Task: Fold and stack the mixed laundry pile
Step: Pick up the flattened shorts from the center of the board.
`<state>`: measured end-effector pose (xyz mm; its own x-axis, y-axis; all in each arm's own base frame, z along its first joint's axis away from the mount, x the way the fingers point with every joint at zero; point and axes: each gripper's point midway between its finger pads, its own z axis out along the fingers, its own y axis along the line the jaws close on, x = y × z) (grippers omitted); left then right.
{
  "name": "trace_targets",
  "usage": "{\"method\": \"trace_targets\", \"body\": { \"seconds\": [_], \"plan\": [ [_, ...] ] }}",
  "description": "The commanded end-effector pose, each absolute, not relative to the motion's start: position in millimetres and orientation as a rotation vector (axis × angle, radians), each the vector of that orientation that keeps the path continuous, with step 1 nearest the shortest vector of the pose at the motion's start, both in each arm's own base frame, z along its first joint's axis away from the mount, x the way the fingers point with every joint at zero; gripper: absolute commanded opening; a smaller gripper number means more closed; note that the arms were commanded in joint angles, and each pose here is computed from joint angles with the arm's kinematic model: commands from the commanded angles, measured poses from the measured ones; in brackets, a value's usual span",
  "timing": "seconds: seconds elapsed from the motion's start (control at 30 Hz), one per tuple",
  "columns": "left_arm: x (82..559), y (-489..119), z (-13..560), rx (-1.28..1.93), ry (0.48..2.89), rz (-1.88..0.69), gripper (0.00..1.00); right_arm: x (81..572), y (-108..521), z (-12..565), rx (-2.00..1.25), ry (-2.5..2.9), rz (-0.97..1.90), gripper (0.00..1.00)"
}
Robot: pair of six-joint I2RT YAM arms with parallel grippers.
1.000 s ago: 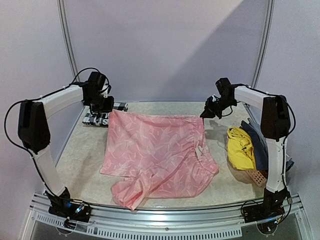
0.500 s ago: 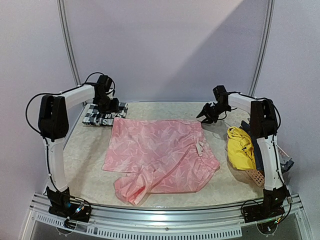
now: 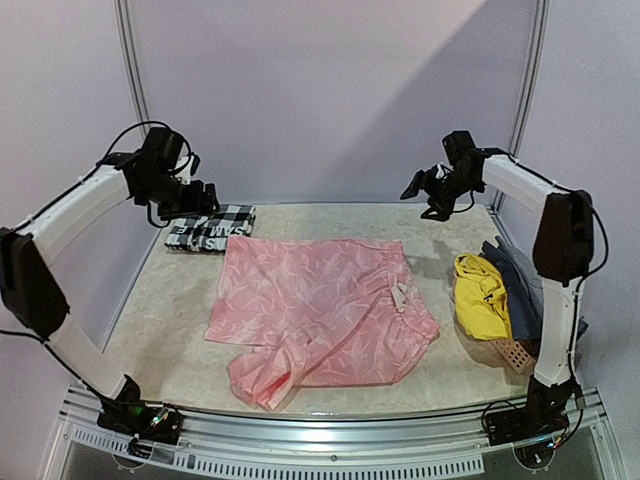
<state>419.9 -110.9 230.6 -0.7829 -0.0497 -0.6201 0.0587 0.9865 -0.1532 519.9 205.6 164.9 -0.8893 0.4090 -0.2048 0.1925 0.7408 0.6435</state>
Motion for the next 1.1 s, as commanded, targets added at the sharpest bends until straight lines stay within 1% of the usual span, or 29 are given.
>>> {"method": "trace_targets", "body": {
  "seconds": [0.0,0.07,0.2,0.23,0.37,0.5,0.6,0.73,0.87,1.07],
  "plan": [
    [339.8,-137.3,218.8,0.172,2.559,-0.257,0.85,457.0,208.4,209.3,0.299,2.601,0.761,0.79],
    [306.7,-148.4,216.0,0.237,2.568,-0.283,0.84,422.8,211.4,223.1,0.251,2.586,0.734,0.79],
    [246.5,-170.3,202.7,0.342,2.589,-0.354,0.78,355.1,218.8,218.0,0.158,2.600,0.652,0.80],
    [230.0,-178.7,198.1,0.387,2.593,-0.379,0.77,332.5,219.5,205.1,0.135,2.627,0.621,0.80],
    [179.9,-198.7,174.1,0.487,2.621,-0.480,0.70,271.9,212.6,178.5,0.157,2.644,0.600,0.79],
    [142.2,-217.2,155.7,0.607,2.634,-0.526,0.66,229.2,189.2,145.1,0.222,2.697,0.530,0.72],
    [126.7,-225.9,144.5,0.673,2.635,-0.500,0.65,219.4,168.1,129.0,0.252,2.698,0.434,0.67],
    [112.5,-236.9,133.1,0.741,2.648,-0.460,0.65,215.4,156.5,113.0,0.223,2.714,0.347,0.62],
    [99.1,-250.0,120.1,0.812,2.650,-0.428,0.65,216.1,162.7,87.9,0.193,2.780,0.313,0.60],
    [87.5,-262.9,103.6,0.874,2.651,-0.357,0.68,229.2,178.5,75.5,0.183,2.774,0.358,0.59]
  ]
}}
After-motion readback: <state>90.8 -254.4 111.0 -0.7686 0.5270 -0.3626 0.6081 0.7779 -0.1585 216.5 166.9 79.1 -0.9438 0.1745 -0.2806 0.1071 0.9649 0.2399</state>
